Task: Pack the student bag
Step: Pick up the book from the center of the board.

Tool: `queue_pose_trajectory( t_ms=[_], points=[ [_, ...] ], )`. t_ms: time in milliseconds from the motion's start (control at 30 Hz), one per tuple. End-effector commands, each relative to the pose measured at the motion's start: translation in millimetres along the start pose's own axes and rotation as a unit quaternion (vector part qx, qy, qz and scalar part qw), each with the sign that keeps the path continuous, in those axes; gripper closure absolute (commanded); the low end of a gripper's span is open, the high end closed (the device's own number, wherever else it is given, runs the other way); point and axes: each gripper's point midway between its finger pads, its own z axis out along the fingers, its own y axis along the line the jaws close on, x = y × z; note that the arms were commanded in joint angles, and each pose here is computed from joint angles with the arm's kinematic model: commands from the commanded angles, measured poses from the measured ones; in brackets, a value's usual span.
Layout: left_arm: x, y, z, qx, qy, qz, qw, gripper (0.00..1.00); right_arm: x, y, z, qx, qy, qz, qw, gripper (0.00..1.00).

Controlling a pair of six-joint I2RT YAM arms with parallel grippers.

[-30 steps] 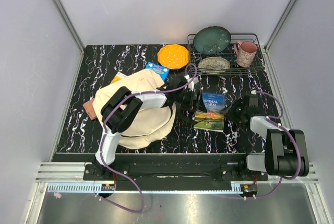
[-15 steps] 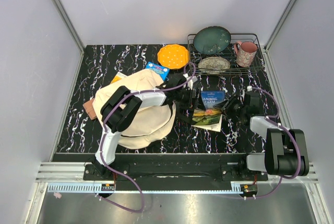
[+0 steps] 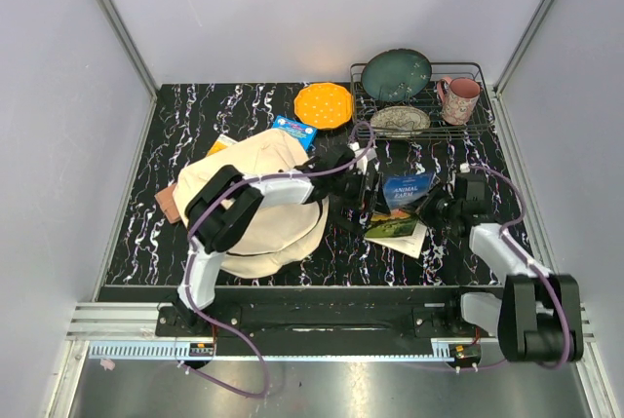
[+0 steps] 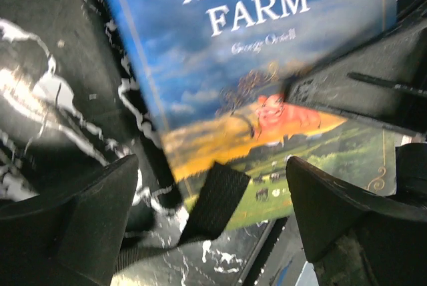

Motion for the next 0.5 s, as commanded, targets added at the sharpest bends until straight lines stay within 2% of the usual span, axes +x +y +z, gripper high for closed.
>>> queue_pose_trajectory(
  t_ms=[0,200,333,367,467],
  points=[
    [-53.4,-38.0,-62.8,-0.001,-0.104,0.045,0.994,0.02,-21.9,35.6,-26.6,-0.025,-0.05,-0.033,0.998,1.0],
    [-85.2,-32.2,-131.1,-0.023,-0.18,0.044,0.982,0.01,-21.5,93.1,-50.9,-0.136,-0.036,-0.07,0.988,1.0],
    [-93.6,-40.4,-156.6,-0.012,-0.2,0.053,0.978,0.01,-14.1,142.3,-73.0,-0.263,-0.01,-0.13,0.956,1.0],
    [-94.4,-39.9,-159.5,-0.012,-0.201,0.053,0.978,0.01,-5.9,151.7,-81.4,-0.293,0.013,-0.129,0.947,1.0],
    [-97.2,-44.9,-167.1,0.0,-0.209,0.06,0.976,0.01,0.1,169.4,-96.0,-0.345,0.027,-0.149,0.926,1.0]
  ],
)
